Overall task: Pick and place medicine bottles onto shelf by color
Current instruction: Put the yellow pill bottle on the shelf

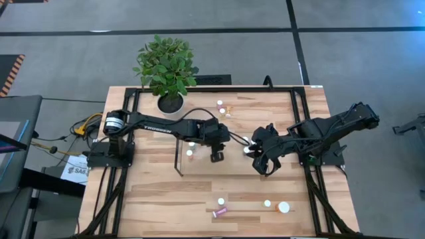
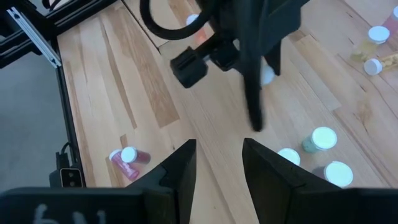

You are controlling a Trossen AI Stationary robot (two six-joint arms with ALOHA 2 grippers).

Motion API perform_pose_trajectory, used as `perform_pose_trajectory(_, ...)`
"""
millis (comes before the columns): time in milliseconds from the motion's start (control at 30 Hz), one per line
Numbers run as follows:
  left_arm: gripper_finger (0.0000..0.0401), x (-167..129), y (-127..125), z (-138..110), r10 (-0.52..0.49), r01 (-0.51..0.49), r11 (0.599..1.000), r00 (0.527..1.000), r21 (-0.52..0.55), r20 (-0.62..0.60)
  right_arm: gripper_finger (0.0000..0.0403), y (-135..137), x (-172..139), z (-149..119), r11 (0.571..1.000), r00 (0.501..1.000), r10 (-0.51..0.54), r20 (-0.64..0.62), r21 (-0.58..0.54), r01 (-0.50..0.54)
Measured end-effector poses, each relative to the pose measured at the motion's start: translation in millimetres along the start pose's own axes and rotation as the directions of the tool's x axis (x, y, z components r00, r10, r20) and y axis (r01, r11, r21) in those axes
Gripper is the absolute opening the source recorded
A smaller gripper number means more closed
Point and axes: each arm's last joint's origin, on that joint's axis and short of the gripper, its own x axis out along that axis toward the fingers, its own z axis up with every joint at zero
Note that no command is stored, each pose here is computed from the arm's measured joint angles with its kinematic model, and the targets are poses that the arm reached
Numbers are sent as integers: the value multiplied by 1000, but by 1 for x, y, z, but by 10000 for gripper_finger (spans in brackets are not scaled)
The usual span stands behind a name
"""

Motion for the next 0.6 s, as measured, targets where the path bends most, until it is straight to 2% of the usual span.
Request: perform_pose_trajectory(600,103,3,13,11,57,-42,989,993,-142,101,154,0,0,0,1000,1000,0,0,0,0)
